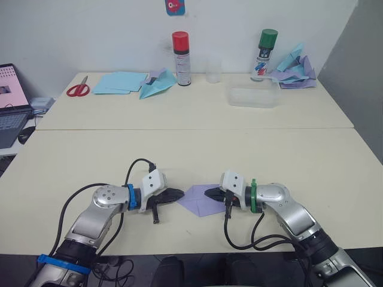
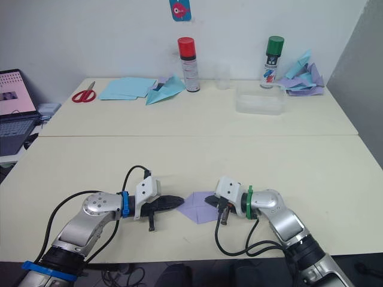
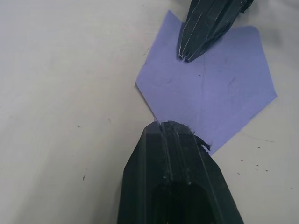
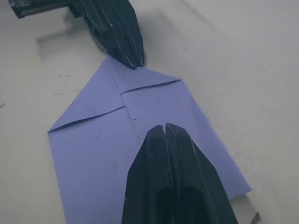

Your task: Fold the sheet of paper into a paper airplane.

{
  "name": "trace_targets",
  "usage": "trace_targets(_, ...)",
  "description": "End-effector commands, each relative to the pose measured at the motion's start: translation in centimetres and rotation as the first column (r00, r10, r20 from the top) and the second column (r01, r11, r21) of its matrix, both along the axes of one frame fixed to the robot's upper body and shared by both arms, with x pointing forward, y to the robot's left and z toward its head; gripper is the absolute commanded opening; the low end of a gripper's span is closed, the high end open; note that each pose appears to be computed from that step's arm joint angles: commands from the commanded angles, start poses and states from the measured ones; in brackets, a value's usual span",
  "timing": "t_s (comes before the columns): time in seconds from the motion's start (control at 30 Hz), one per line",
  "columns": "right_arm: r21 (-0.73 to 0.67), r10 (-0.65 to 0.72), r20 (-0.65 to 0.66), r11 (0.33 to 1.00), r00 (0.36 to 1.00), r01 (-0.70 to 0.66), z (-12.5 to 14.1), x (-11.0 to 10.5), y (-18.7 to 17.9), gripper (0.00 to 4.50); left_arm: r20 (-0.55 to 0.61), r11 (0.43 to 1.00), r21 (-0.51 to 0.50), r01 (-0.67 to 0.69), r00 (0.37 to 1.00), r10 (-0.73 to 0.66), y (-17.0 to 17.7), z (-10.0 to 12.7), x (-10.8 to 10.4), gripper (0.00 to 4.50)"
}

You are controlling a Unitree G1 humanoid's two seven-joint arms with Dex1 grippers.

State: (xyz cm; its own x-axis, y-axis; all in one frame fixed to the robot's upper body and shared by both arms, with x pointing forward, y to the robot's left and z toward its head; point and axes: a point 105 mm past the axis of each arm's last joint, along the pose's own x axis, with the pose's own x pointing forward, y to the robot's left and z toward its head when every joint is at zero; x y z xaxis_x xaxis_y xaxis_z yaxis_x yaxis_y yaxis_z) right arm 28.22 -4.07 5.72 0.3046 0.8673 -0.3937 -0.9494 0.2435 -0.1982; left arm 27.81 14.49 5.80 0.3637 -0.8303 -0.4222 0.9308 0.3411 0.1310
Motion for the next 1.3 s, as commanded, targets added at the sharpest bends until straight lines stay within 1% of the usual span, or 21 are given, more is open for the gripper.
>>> trace_targets(0.03, -0.064, -0.012, -0.056, 0.998, 0.998, 0.009, -2.1, -0.4, -0.7, 0.04, -0.021, 0.999, 0.018, -0.028, 0.999, 0.028, 0.0, -0.1, -0.2, 0.00)
trace_targets(0.13, -0.066, -0.017, -0.052, 0.998, 0.999, 0.013, -2.2, -0.2, -0.6, 0.04, 0.008, 0.999, -0.036, -0.012, 1.000, 0.012, -1.4, 1.6, -0.1, 0.00)
trace_targets(0.23, -0.064, -0.017, -0.052, 0.998, 0.998, 0.014, -2.1, -0.1, -0.6, 0.04, 0.016, 0.999, -0.051, 0.014, 1.000, -0.013, -2.6, 2.0, -0.4, 0.00)
trace_targets(0.33, -0.065, -0.016, -0.052, 0.998, 0.999, 0.013, -2.2, -0.1, -0.7, 0.04, -0.003, 0.999, -0.047, 0.020, 1.000, -0.020, -3.3, 1.3, -0.7, 0.00)
trace_targets(0.43, -0.064, -0.015, -0.051, 0.998, 0.999, 0.012, -2.1, -0.2, -0.6, 0.04, -0.021, 1.000, -0.016, 0.012, 1.000, -0.013, -3.3, -0.1, -0.8, 0.00)
trace_targets(0.53, -0.065, -0.016, -0.052, 0.998, 0.999, 0.012, -2.1, -0.3, -0.7, 0.04, -0.052, 1.000, 0.022, -0.003, 0.999, 0.004, -2.5, -1.4, -1.1, 0.00)
trace_targets(0.77, -0.077, -0.017, -0.056, 0.997, 0.998, 0.013, -2.2, -0.6, -1.0, 0.04, -0.095, 0.997, 0.071, -0.018, 0.995, 0.025, -0.2, -3.0, -2.5, 0.00)
trace_targets(0.97, -0.086, -0.009, -0.062, 0.996, 0.998, 0.003, -2.3, -0.8, -1.0, 0.04, -0.131, 0.991, 0.071, -0.117, 0.983, 0.125, 2.2, -3.8, -2.7, 0.00)
trace_targets(1.03, -0.087, -0.004, -0.064, 0.996, 0.998, -0.002, -2.4, -0.9, -1.0, 0.04, -0.145, 0.984, 0.086, -0.157, 0.975, 0.169, 3.2, -4.4, -2.8, 0.00)
trace_targets(1.17, -0.091, 0.005, -0.066, 0.996, 0.998, -0.011, -2.4, -0.9, -1.0, 0.04, -0.174, 0.973, 0.134, -0.186, 0.963, 0.208, 5.1, -5.4, -4.1, 0.00)
trace_targets(1.23, -0.092, 0.006, -0.067, 0.996, 0.998, -0.013, -2.4, -0.8, -1.0, 0.04, -0.174, 0.967, 0.153, -0.204, 0.958, 0.230, 5.9, -5.6, -4.4, 0.00)
trace_targets(1.3, -0.093, 0.008, -0.067, 0.996, 0.998, -0.014, -2.4, -0.8, -1.0, 0.04, -0.151, 0.959, 0.161, -0.232, 0.955, 0.256, 6.4, -5.2, -4.1, 0.00)
